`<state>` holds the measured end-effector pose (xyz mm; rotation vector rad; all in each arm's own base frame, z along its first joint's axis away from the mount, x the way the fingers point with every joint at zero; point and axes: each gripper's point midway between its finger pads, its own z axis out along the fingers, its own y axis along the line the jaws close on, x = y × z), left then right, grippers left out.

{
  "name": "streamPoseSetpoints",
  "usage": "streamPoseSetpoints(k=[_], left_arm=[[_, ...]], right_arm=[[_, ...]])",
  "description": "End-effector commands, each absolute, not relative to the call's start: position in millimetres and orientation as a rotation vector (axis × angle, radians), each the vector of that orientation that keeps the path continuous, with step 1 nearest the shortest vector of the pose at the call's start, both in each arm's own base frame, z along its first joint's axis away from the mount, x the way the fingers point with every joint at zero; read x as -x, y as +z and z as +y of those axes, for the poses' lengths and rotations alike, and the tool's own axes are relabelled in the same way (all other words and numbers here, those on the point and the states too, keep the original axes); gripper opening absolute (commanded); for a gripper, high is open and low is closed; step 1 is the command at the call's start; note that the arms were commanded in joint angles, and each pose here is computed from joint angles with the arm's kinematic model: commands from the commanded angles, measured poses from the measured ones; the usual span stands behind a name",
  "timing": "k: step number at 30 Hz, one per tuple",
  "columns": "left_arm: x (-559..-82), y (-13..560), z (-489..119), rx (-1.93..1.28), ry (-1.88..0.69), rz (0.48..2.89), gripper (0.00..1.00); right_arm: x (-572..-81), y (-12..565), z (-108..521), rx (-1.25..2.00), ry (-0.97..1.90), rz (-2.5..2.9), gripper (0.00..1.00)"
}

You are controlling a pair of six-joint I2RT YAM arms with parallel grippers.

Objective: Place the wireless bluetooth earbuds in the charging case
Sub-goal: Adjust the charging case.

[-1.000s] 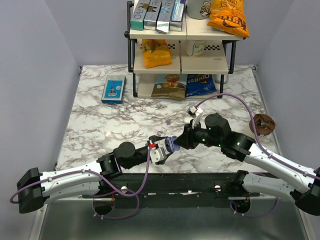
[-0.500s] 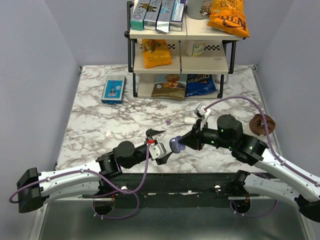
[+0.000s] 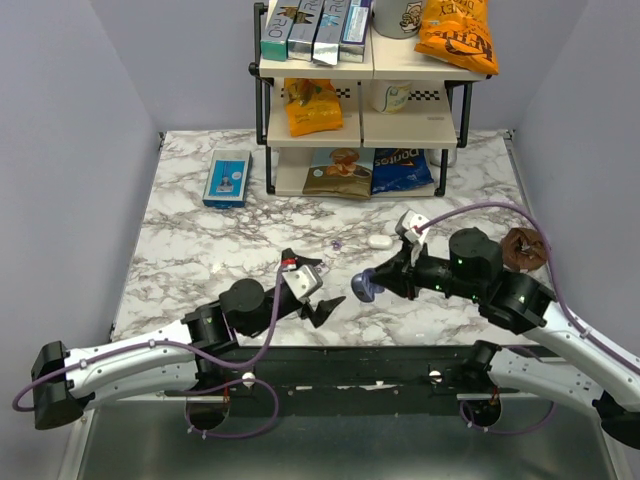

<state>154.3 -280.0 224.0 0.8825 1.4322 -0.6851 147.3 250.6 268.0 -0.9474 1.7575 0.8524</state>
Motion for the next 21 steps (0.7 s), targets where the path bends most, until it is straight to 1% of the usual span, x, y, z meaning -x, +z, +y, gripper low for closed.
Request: streamPoseSetpoints(k=[1,4,7,8,9,11,12,14,15,16,18,20,21], left_arm=[[-117.6,249.7,-288.6,-0.9,-0.958,1.425,0.99],[-110.9,257.4,-296.1,-0.917,-1.082,1.486,0.99],[-115.5,260.5,-304.8,-0.932,-1.177,1.552,0.99],[-106.6,260.9,-308.4,-0.982,-1.247,1.549,0.99],[-116.3,257.5,-309.2,-0.964,-1.248,1.582,0.99],[-119.4,262.4,-309.8,-0.937,-1.281,1.546,0.99],[-126.5,256.5,-304.3,-0.863,-1.255,1.549,0.99],[-135.8,272.6,-298.2,-0.74,-1.257,1.464,0.99],[-132.0,282.2,-291.8,-0.725,-1.265,1.4,0.99],[-124.8,283.0,-289.8,-0.744,-1.287,1.316,0.99],[-113.1,281.2,-290.6,-0.808,-1.321,1.257,0.99],[-106.8,276.2,-298.2,-0.914,-1.339,1.3,0.98],[-106.8,265.9,-305.6,-0.969,-1.346,1.333,0.97]], right_arm=[[-166.2,284.6,225.5,0.981,0.617,1.582,0.06],[-170.6,303.5,221.1,0.995,0.565,1.539,0.03],[-163.7,300.6,231.3,1.08,0.608,1.564,0.01],[-162.0,303.3,233.5,1.098,0.618,1.563,0.01],[-161.4,303.7,235.2,1.109,0.623,1.565,0.01],[-160.4,302.6,237.2,1.137,0.626,1.576,0.01],[-160.6,302.5,236.9,1.14,0.622,1.579,0.01],[-157.0,305.1,237.6,1.154,0.633,1.568,0.01],[-156.0,306.6,237.5,1.156,0.637,1.561,0.01],[-155.5,307.7,237.5,1.157,0.638,1.557,0.01],[-154.8,305.6,237.3,1.179,0.631,1.558,0.01],[-150.4,301.6,241.3,1.217,0.635,1.553,0.01],[-150.8,298.1,243.5,1.238,0.624,1.552,0.01]])
